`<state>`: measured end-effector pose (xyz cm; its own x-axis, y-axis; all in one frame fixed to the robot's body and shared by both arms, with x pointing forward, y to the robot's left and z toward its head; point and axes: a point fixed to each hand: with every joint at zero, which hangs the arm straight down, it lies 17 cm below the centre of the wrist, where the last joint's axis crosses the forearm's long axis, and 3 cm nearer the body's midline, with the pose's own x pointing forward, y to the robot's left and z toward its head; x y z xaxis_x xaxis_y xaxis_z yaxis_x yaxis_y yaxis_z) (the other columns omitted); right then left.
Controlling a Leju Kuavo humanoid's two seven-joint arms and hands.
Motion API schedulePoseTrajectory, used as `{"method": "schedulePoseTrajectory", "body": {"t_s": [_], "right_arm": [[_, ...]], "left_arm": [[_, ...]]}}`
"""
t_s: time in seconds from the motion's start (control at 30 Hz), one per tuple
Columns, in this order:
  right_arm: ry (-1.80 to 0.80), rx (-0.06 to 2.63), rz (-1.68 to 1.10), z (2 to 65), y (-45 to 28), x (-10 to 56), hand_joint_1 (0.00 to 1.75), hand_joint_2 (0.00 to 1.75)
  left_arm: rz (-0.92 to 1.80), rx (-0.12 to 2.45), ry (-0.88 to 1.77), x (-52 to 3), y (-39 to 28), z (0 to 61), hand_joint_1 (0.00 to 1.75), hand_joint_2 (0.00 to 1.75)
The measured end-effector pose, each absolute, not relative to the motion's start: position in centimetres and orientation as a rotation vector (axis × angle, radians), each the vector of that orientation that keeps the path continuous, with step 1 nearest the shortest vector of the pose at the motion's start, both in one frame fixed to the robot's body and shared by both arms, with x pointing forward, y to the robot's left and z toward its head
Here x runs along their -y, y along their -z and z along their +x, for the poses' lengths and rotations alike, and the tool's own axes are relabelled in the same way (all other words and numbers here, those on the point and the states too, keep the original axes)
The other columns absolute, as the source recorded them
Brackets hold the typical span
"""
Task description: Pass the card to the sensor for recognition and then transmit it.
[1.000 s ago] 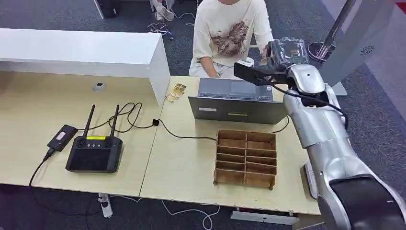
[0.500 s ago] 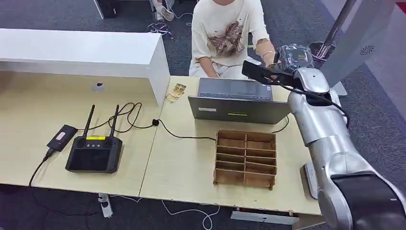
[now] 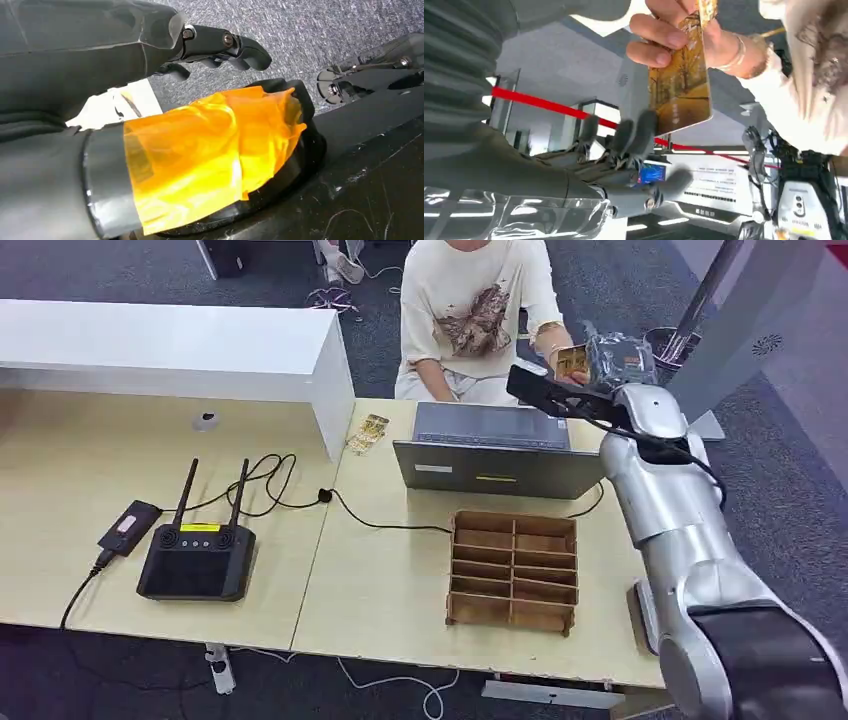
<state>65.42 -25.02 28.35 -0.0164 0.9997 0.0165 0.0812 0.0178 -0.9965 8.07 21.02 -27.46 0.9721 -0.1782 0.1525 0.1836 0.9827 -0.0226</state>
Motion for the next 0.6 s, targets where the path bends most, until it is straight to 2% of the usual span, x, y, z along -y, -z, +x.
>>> {"method": "schedulePoseTrajectory", "body": {"t_s": [0.23, 0.43, 0.6], "right_arm": [[-0.914, 1.596, -1.206, 63.0, -33.6, 23.5, 0.0, 1.75], [-0.689, 1.888, -1.192, 57.9, -39.6, 23.4, 0.0, 1.75], [-0.494, 2.135, -0.951, 52.9, -42.0, 22.7, 0.0, 1.75]], "left_arm": [[-0.038, 0.141, 0.183, -20.7, 27.5, 7.9, 0.0, 0.0], [-0.044, 0.141, 0.184, -20.3, 27.4, 7.9, 0.0, 0.0], [-0.047, 0.139, 0.17, -20.1, 27.4, 7.9, 0.0, 0.0]]}}
